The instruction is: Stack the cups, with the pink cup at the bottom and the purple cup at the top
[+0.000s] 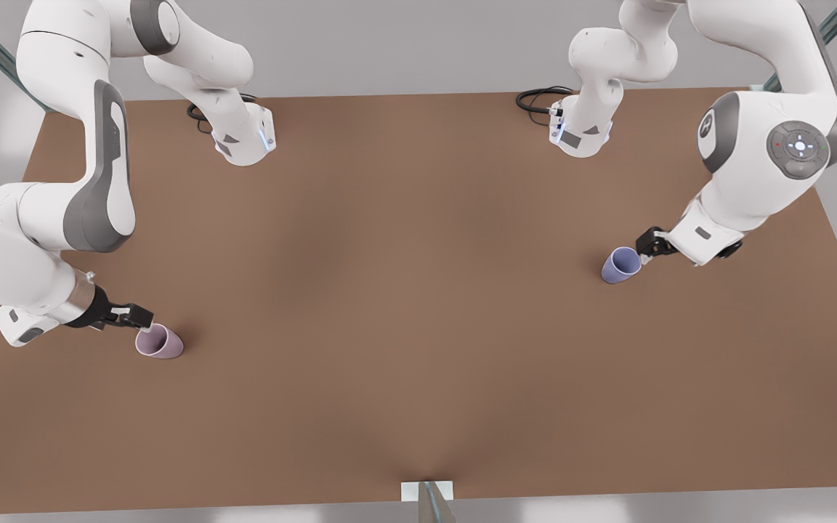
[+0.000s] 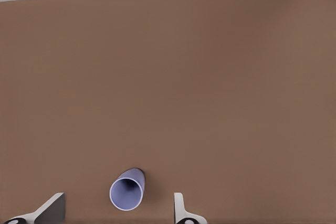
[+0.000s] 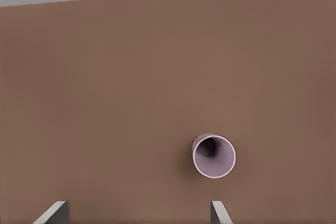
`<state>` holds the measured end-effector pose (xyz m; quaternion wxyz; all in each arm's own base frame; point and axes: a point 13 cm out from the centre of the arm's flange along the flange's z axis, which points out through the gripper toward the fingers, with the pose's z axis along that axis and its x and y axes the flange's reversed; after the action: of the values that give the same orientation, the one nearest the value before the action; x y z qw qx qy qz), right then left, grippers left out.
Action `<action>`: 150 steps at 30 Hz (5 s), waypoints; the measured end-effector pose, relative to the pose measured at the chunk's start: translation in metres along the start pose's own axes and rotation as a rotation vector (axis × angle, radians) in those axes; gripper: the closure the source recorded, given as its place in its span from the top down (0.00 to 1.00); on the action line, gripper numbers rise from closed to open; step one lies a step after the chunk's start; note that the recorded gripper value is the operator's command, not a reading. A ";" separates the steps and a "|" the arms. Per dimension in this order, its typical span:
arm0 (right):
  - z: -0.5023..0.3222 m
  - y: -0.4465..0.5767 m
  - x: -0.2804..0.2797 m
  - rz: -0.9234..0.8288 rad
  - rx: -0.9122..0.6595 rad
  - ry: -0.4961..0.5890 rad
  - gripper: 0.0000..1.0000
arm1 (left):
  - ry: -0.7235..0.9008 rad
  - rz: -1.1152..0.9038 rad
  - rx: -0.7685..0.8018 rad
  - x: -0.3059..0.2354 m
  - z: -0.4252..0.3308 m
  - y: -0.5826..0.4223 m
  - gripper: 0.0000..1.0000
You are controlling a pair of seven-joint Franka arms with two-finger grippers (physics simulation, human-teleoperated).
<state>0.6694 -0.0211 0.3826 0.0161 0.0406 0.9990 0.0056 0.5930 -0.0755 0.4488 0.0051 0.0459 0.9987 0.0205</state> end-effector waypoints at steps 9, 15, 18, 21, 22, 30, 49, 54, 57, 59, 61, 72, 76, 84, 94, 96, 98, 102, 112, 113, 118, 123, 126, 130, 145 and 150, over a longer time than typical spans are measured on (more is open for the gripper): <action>0.082 -0.057 0.001 0.077 0.003 0.093 1.00 | 0.067 -0.018 -0.009 0.013 0.012 0.012 1.00; 0.196 -0.117 0.027 0.131 -0.009 0.175 1.00 | 0.123 -0.014 -0.013 0.027 0.015 0.011 1.00; 0.224 -0.130 0.041 0.127 -0.012 0.172 1.00 | 0.147 -0.015 -0.015 0.033 0.017 0.011 1.00; 0.246 -0.135 0.051 0.105 -0.013 0.158 1.00 | 0.161 -0.015 -0.013 0.037 0.016 0.011 1.00; 0.252 -0.135 0.053 0.096 -0.013 0.152 1.00 | 0.164 -0.014 -0.012 0.039 0.015 0.010 1.00; 0.278 -0.134 0.048 0.031 -0.015 0.122 0.21 | 0.185 -0.013 -0.013 0.045 0.013 0.011 1.00; 0.219 0.073 0.010 -0.205 -0.146 0.060 0.21 | 0.206 -0.010 -0.016 0.049 0.015 0.012 1.00; 0.182 0.300 0.012 -0.300 -0.200 0.010 0.21 | 0.207 -0.010 -0.016 0.049 0.016 0.012 1.00; 0.177 0.441 0.030 -0.337 -0.239 -0.033 0.21 | 0.207 -0.010 -0.016 0.049 0.016 0.012 1.00; 0.176 0.516 0.050 -0.333 -0.254 -0.058 0.21 | 0.208 -0.010 -0.017 0.049 0.016 0.013 1.00; 0.175 0.570 0.084 -0.315 -0.289 -0.049 0.21 | 0.205 -0.013 -0.017 0.048 0.015 0.014 1.00; 0.278 0.664 0.205 -0.124 -0.298 0.092 0.21 | 0.235 -0.060 -0.012 0.051 0.027 0.036 1.00; 0.287 0.655 0.202 -0.059 -0.251 0.082 0.21 | 0.338 -0.139 -0.003 0.079 0.095 0.078 1.00; 0.291 0.652 0.207 0.037 -0.213 0.090 1.00 | 0.378 -0.204 0.024 0.144 0.248 0.115 1.00; 0.274 0.681 0.211 0.108 -0.296 0.060 1.00 | 0.249 -0.186 0.013 0.137 0.323 0.114 1.00; 0.262 0.685 0.207 0.121 -0.316 0.049 1.00 | 0.244 -0.182 0.008 0.135 0.335 0.115 1.00; 0.235 0.683 0.196 0.136 -0.332 0.033 1.00 | 0.237 -0.175 0.005 0.133 0.342 0.114 0.91; 0.139 0.631 0.148 0.180 -0.306 -0.006 1.00 | 0.224 -0.163 0.017 0.127 0.345 0.099 0.29; 0.008 0.080 -0.091 0.614 -0.080 -0.152 1.00 | 0.227 -0.174 0.043 0.121 0.340 0.077 0.21; 0.001 0.054 -0.088 0.607 -0.066 -0.146 1.00 | 0.208 -0.170 0.045 0.109 0.329 0.075 0.21; -0.059 -0.018 -0.001 0.535 0.040 -0.081 1.00 | 0.090 -0.088 0.052 0.016 0.203 0.034 0.21; -0.062 0.014 0.059 0.327 0.050 -0.008 1.00 | 0.117 0.023 0.048 -0.036 0.140 -0.093 0.21; -0.037 0.049 0.058 0.153 0.040 0.019 1.00 | 0.147 0.020 0.051 -0.047 0.140 -0.142 0.21; -0.041 0.052 0.044 -0.004 0.024 -0.023 1.00 | 0.187 -0.017 0.047 -0.051 0.157 -0.171 0.21; -0.046 0.081 0.047 -0.216 0.000 -0.009 1.00 | 0.232 -0.126 0.087 0.008 0.213 -0.250 0.21; -0.047 0.078 0.044 -0.278 0.004 -0.020 1.00 | 0.238 -0.171 0.082 0.015 0.229 -0.254 0.21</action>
<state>0.6302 0.0601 0.4293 0.0266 -0.0982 0.9948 0.0007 0.5575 -0.3173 0.2092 -0.1134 -0.0420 0.9925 -0.0155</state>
